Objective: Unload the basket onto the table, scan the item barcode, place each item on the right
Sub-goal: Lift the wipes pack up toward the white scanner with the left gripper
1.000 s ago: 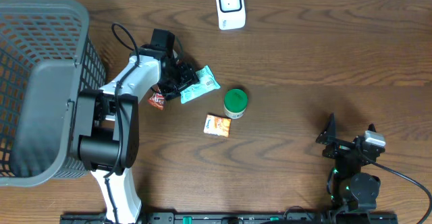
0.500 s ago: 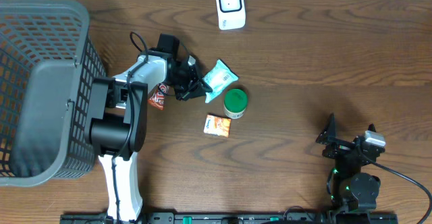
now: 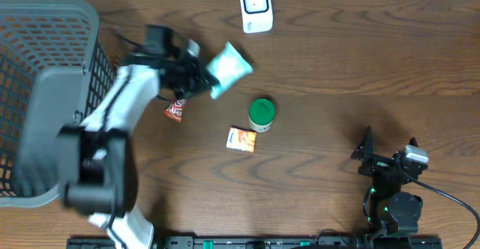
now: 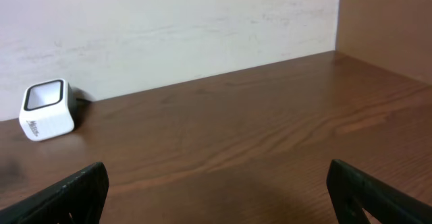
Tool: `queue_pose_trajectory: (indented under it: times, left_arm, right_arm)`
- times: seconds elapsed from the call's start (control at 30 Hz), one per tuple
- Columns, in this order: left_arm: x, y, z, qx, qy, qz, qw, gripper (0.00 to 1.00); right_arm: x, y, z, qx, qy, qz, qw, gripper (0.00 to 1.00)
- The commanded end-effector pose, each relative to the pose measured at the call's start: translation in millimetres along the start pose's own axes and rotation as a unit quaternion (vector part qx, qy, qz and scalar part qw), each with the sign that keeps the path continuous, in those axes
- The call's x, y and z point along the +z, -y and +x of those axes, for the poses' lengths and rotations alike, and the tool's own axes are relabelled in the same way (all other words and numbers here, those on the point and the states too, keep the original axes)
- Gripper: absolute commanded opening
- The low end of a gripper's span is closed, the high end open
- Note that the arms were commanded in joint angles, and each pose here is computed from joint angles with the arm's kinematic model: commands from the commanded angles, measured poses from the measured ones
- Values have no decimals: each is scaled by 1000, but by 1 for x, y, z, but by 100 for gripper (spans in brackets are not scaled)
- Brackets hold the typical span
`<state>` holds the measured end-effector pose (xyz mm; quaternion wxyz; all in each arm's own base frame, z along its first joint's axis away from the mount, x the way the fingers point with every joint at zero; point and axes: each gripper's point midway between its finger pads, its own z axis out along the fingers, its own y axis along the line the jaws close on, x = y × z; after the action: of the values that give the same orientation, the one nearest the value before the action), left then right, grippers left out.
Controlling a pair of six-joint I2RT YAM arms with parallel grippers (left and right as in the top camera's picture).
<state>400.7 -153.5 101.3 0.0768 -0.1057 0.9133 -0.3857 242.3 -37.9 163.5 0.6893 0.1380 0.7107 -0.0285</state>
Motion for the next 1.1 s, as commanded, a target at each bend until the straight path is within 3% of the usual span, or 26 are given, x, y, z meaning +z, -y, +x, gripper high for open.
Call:
queue_pose_trajectory:
  times: [0.0,0.1,0.3,0.57,0.7,0.77,0.87,1.07]
  left_arm:
    - [-54,43,-12,58,59,49,995,7]
    - [-75,65,-12,85,78,80,990,7]
    - [-102,81,-15,129,132,65,981,8]
    - [-107,89,-13,157,141,67,975,7]
    - [-104,81,-33,173,196,-3,965,7]
    - [-107,69,-51,174,250,-81,949,7]
    - [-118,61,-71,180,331,-191,906,7]
    - [-121,102,-92,263,433,-259,822,7]
  right_arm:
    - [0,1,1,-8,-1,2,1000,99]
    - [0,1,1,-8,-1,2,1000,99]
    - [0,1,1,-8,-1,2,1000,99]
    - [0,1,1,-8,-1,2,1000,99]
    - [0,1,1,-8,-1,2,1000,99]
    - [0,1,1,-8,-1,2,1000,99]
    - [0,1,1,-8,-1,2,1000,99]
    - [0,1,1,-8,-1,2,1000,99]
